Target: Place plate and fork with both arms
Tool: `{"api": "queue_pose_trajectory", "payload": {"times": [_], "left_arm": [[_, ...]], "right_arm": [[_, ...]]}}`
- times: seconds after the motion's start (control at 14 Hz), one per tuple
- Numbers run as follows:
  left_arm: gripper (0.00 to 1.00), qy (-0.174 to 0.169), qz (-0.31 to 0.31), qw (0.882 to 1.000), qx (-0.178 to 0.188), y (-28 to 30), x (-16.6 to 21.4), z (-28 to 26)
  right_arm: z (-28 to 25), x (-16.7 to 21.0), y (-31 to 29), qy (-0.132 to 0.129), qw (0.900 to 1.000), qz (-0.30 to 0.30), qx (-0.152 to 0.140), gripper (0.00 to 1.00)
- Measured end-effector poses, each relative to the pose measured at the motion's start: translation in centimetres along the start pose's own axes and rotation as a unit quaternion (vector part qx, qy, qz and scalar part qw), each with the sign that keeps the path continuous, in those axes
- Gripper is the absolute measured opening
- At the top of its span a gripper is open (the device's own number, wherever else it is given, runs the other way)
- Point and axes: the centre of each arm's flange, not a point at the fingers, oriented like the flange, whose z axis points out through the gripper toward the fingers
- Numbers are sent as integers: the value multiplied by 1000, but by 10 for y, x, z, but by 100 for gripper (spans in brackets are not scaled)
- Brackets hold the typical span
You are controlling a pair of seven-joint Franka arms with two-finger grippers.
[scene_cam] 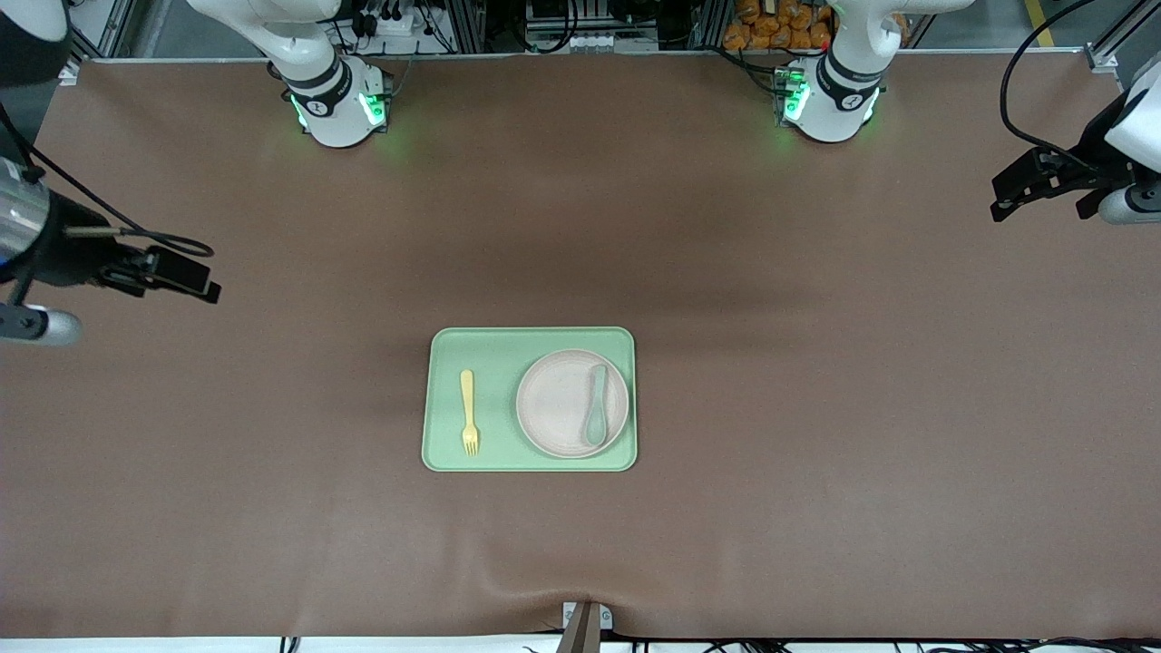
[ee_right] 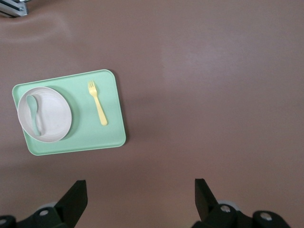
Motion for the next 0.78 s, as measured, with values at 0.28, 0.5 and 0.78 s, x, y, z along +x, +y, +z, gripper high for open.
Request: {"api": "queue_pose_trajectory", "payload": {"times": [0.28, 0.5, 0.78], "left_arm": [[100, 4, 0, 1000, 0, 0, 1, 0], [100, 7, 0, 1000, -1, 0, 2, 0], [100, 12, -1, 1000, -1, -1, 2, -5]], "right_arm": [[1, -49, 7, 27, 999, -11, -12, 100], [1, -71, 0, 30, 999, -21, -19, 100], [-9, -61, 17, 35, 999, -16, -25, 100]]}}
